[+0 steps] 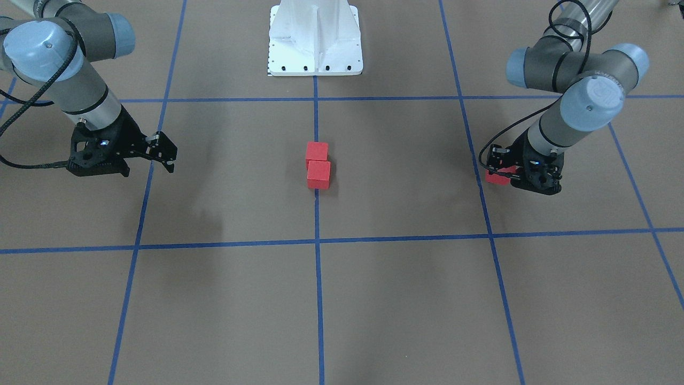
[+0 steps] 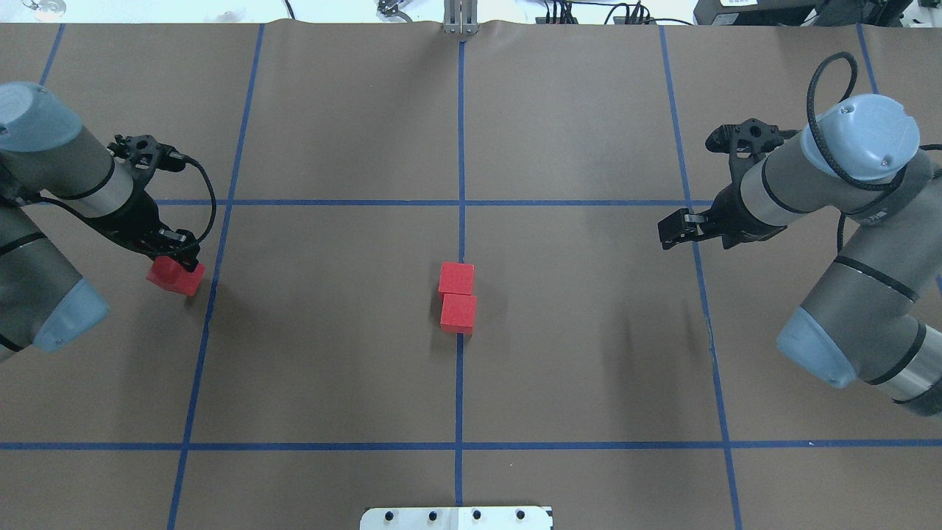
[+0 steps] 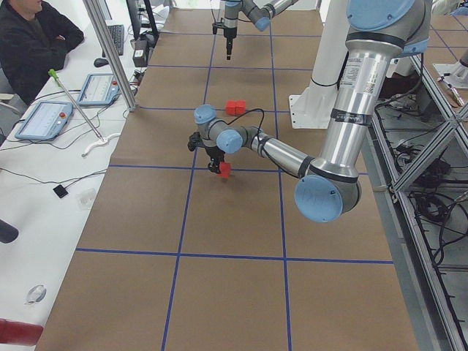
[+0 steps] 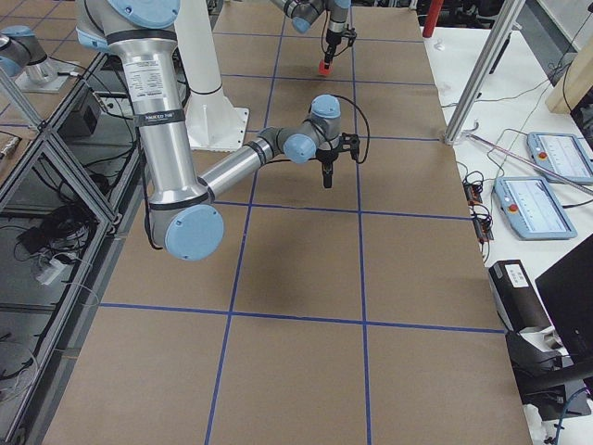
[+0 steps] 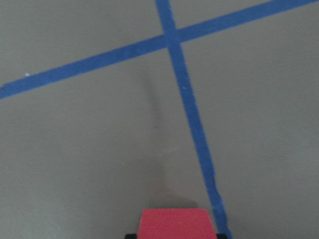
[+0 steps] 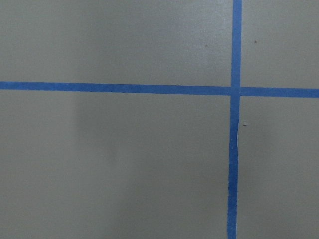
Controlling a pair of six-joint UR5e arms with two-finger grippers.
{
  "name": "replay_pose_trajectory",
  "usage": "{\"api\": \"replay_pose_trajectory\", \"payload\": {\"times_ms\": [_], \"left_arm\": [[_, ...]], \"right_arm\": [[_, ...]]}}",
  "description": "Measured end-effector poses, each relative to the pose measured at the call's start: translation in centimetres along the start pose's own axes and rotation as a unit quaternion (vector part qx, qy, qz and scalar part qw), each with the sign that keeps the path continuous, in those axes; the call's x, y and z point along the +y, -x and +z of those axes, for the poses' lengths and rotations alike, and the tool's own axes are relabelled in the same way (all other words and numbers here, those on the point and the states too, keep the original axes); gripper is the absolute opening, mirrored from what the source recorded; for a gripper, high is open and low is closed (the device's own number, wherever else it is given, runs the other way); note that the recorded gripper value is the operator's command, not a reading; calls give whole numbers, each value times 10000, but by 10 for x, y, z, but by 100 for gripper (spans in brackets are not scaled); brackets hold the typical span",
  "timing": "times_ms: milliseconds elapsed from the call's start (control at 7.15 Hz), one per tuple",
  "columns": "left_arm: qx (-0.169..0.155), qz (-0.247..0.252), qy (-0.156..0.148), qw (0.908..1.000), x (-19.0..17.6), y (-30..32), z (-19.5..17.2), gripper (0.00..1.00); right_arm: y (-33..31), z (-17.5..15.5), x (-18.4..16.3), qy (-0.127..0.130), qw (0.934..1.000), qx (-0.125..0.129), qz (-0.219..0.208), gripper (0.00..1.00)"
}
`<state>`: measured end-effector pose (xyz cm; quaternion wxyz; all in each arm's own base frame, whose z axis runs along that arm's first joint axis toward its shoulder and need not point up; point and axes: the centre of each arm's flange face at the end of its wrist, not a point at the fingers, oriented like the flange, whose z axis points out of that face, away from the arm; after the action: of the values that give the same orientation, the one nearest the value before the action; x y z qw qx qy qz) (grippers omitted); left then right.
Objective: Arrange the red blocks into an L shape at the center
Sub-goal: 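Carry the cube with the left gripper beside the farther stacked cube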
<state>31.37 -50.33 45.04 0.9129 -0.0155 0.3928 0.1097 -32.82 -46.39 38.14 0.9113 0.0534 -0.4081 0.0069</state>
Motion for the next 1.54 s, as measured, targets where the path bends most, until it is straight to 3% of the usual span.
{"api": "replay_pose_trajectory", "payload": {"times_ms": [140, 280, 420, 700, 1119, 1259, 1399, 1539], "left_arm": [[-106, -894, 38, 9959, -1, -3, -23, 0], [-146, -1867, -89, 9823, -6, -19, -45, 0], [-70, -2741, -211, 9614, -9, -41, -61, 0], [177, -4455, -223, 8948, -8, -115, -67, 0], [263, -6423, 81, 7660, -15, -223, -44, 0], [258, -6825, 116, 7303, -30, -255, -36, 0], [297, -7079, 138, 7055, -48, -281, -25, 0], [366, -7208, 170, 6920, -59, -296, -10, 0]], "right_arm": [[-2, 0, -1, -9, 10000, 8, 14, 99], [-3, -1, -2, -18, 10000, 18, 25, 99], [-4, -1, -2, -33, 10000, 31, 32, 99], [-9, -1, -4, -79, 9999, 79, 61, 99], [-22, -3, -7, -112, 9997, 147, 147, 99], [-24, -2, -7, -108, 9997, 161, 159, 99], [-25, -2, -7, -104, 9997, 167, 166, 99], [-26, -2, -7, -105, 9997, 168, 171, 99]]}}
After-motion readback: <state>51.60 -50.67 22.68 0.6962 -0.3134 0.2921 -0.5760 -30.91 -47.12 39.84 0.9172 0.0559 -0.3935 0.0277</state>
